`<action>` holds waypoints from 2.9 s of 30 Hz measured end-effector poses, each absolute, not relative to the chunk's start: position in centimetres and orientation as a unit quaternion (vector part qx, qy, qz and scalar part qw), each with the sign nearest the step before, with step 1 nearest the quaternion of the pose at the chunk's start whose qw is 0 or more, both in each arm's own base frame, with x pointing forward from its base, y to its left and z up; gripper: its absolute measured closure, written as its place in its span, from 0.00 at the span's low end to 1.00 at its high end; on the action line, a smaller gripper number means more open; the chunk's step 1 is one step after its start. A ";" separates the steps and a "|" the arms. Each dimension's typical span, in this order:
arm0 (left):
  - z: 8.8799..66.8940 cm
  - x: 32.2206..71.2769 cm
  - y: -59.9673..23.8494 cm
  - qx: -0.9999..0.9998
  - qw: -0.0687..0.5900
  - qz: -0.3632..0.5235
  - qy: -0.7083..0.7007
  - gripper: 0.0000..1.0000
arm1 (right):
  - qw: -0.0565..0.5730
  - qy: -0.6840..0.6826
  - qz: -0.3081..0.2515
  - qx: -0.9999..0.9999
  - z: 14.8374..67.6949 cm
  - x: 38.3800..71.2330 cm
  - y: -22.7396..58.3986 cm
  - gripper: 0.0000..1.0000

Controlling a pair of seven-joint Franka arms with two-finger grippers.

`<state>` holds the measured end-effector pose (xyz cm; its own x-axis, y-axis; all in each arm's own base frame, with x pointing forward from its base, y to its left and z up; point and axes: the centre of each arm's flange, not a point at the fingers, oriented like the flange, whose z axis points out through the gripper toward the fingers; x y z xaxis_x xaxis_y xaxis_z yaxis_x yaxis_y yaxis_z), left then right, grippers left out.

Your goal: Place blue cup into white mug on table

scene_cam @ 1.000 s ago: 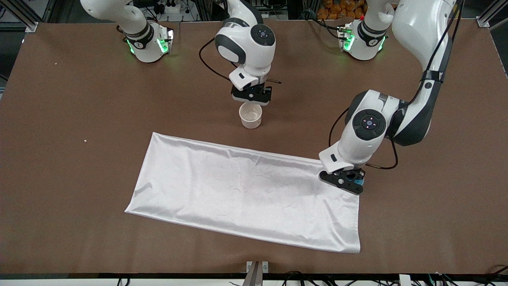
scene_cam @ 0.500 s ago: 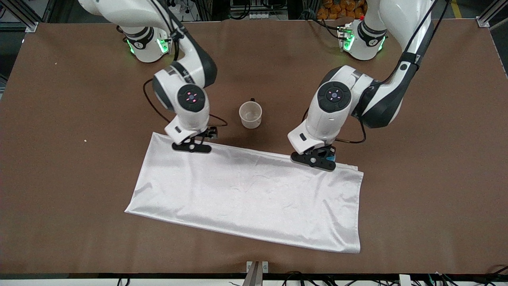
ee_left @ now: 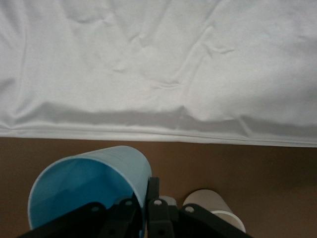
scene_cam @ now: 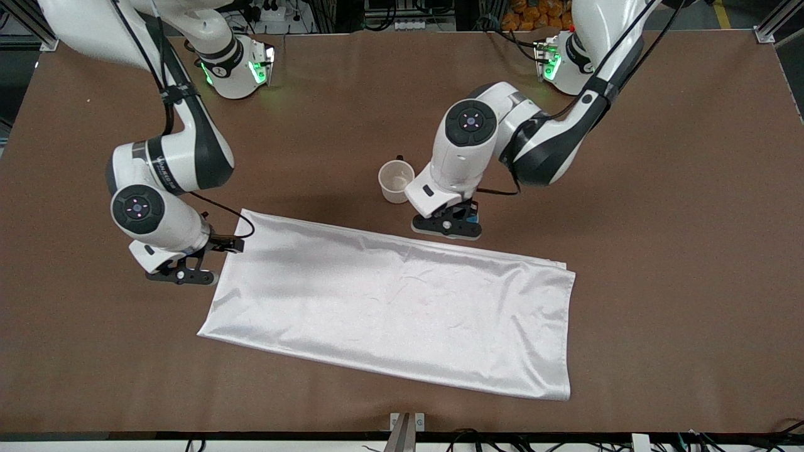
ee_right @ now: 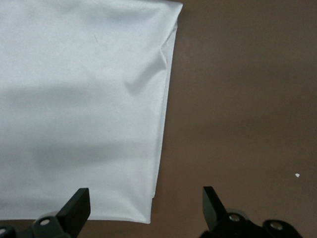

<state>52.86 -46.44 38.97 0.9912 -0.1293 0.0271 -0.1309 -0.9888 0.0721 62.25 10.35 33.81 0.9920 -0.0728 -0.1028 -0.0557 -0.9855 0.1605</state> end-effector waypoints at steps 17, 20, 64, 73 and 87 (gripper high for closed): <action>34.3 46.2 -54.4 0.998 0.033 -0.032 -0.045 0.96 | 0.076 -0.014 -0.030 0.997 39.1 58.0 7.3 0.00; 33.3 45.3 -55.2 0.998 0.028 -0.040 -0.043 0.96 | 0.071 -0.011 -0.022 0.997 41.2 57.6 6.2 0.00; 27.1 41.3 -57.4 0.995 -0.011 -0.090 -0.037 0.91 | -0.005 0.062 0.011 0.998 61.5 57.1 3.1 0.00; 27.3 41.5 -57.4 0.996 -0.013 -0.081 -0.041 0.48 | -0.004 0.055 0.011 0.998 61.4 57.2 2.3 0.00; 30.9 44.2 -56.3 0.997 0.003 -0.052 -0.055 0.00 | -0.004 0.044 0.010 0.999 61.3 57.3 1.1 0.00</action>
